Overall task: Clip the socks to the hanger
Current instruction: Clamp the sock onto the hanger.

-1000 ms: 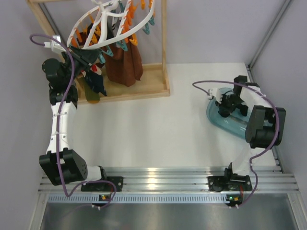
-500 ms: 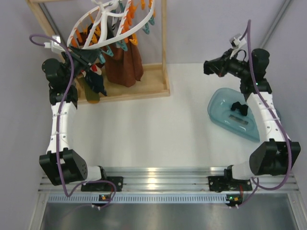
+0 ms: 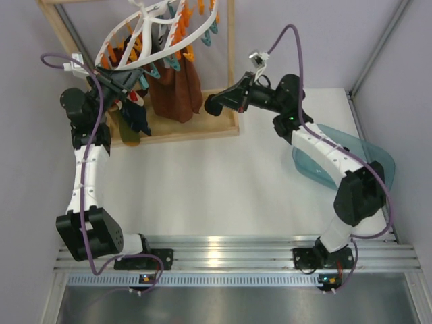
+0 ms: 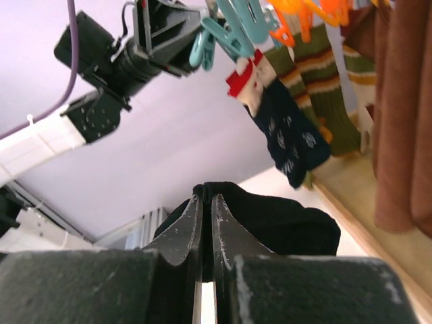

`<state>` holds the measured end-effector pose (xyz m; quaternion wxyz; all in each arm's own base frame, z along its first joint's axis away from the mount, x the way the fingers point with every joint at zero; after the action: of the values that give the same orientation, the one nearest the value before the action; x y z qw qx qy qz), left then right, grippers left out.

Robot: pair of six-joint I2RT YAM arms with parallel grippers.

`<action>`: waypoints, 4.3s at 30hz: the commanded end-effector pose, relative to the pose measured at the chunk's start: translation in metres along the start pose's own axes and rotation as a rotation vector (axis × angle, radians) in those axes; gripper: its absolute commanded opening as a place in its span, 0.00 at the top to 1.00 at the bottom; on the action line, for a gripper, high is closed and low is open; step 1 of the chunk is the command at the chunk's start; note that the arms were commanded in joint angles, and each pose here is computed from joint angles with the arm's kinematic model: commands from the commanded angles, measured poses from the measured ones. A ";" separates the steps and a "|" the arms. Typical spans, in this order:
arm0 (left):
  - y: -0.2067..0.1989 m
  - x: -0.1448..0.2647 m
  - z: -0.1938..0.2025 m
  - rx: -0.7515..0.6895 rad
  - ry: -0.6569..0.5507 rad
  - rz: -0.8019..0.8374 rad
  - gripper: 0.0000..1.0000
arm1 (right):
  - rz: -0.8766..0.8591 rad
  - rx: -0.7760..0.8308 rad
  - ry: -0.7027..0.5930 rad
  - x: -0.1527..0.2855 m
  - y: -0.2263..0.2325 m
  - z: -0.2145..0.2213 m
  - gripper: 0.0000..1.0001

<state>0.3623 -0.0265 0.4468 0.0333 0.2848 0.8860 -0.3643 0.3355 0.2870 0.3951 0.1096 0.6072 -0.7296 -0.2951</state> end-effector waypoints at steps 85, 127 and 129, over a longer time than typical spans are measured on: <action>-0.010 -0.003 0.016 -0.326 0.129 0.208 1.00 | 0.109 -0.290 -0.340 -0.201 0.026 0.019 1.00; -0.025 0.001 0.000 -0.308 0.049 0.193 0.41 | 0.085 -0.335 -0.389 -0.198 0.036 0.002 0.92; -0.023 0.000 -0.004 -0.306 0.042 0.167 0.40 | 0.096 -0.320 -0.380 -0.194 0.034 0.005 0.74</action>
<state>0.3639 -0.0389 0.4345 0.0434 0.3616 0.8994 -0.2419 0.3638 0.4898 0.4149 0.1227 0.4540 -0.7206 -0.5094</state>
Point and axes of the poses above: each gripper's point midway between its finger pads, its own x axis back along the fingers, its own y axis along the line the jaws close on, z = x × y, the point moved 6 cm from there along x, back along the fingers, and after that the axes turned 10 degrees about -x, right-handed, at the moved point
